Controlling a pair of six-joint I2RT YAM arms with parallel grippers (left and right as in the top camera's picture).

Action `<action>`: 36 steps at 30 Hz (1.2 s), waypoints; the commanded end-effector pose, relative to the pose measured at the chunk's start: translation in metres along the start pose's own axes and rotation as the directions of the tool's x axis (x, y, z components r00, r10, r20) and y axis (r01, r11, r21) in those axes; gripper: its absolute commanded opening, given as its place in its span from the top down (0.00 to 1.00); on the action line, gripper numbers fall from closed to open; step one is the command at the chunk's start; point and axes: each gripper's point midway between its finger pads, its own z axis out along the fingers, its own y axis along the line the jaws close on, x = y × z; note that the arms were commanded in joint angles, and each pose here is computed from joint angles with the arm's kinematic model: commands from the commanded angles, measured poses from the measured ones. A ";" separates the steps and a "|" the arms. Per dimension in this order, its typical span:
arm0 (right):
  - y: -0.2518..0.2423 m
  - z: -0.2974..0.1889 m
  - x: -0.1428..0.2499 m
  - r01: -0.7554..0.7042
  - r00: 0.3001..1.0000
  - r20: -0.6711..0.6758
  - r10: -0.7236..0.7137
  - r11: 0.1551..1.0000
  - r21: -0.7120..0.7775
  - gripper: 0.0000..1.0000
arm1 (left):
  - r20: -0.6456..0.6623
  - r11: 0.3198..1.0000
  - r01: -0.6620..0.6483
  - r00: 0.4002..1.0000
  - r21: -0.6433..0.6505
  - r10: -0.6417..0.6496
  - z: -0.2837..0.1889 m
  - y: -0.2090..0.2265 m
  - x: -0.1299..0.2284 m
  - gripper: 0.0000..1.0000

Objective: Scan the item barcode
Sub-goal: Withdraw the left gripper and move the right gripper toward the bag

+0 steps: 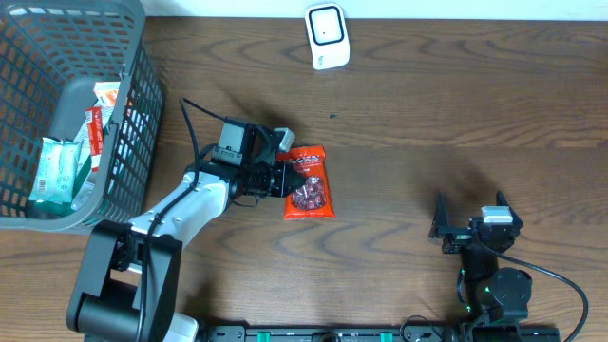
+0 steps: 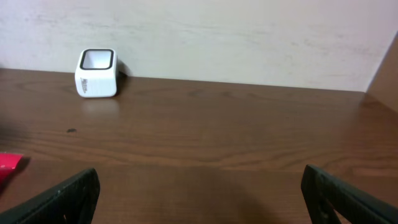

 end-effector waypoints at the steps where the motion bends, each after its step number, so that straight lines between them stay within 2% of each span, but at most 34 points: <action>1: -0.003 0.000 0.001 -0.013 1.000 -0.002 0.013 1.000 0.012 0.01 | 0.044 0.987 0.030 0.999 -0.160 -0.023 0.005 0.034 -0.008 0.93; 6: -0.003 0.000 0.001 -0.013 1.000 -0.002 0.013 1.000 0.013 0.01 | 0.029 0.981 0.045 0.999 -0.189 -0.040 0.025 0.057 -0.004 0.93; 11: -0.003 0.000 0.001 -0.013 1.000 -0.002 0.013 1.000 0.012 0.01 | 0.026 0.953 0.091 0.996 -0.290 -0.087 0.029 0.084 0.004 0.92; 14: -0.003 0.000 0.001 -0.013 1.000 -0.002 0.013 1.000 0.012 0.01 | 0.073 0.958 0.092 0.995 -0.272 -0.075 0.019 0.071 -0.011 0.92; 19: -0.003 0.000 0.001 -0.013 1.000 -0.002 0.013 1.000 0.012 0.01 | 0.210 0.973 0.020 0.977 -0.231 0.030 -0.023 0.025 -0.047 0.87; 23: -0.003 0.000 0.001 -0.013 1.000 -0.002 0.013 1.000 0.013 0.01 | 0.280 0.969 0.008 0.958 -0.247 0.063 -0.060 0.000 -0.054 0.86; 25: -0.003 0.000 0.001 -0.013 1.000 -0.002 0.013 1.000 0.012 0.01 | 0.303 0.945 0.069 0.953 -0.319 0.033 -0.077 0.007 -0.048 0.86; 26: -0.003 0.000 0.001 -0.013 1.000 -0.002 0.013 1.000 0.012 0.01 | 0.308 0.908 0.113 0.951 -0.404 0.019 -0.093 0.017 -0.038 0.85; 29: -0.003 0.000 0.001 -0.013 1.000 -0.002 0.013 1.000 0.013 0.01 | 0.286 0.841 0.158 0.958 -0.517 -0.005 -0.111 0.033 -0.018 0.83; 31: -0.003 0.000 0.001 -0.013 1.000 -0.002 0.013 1.000 0.012 0.01 | 0.259 0.795 0.178 0.966 -0.580 -0.027 -0.120 0.044 -0.004 0.83; 32: -0.003 0.000 0.001 -0.013 1.000 -0.002 0.013 1.000 0.012 0.01 | 0.243 0.769 0.185 0.969 -0.612 -0.040 -0.123 0.051 0.004 0.78; 36: 0.001 0.000 0.001 -0.014 1.000 -0.002 0.014 1.000 -0.010 0.01 | 0.206 0.697 0.193 0.976 -0.691 -0.066 -0.131 0.067 0.021 0.75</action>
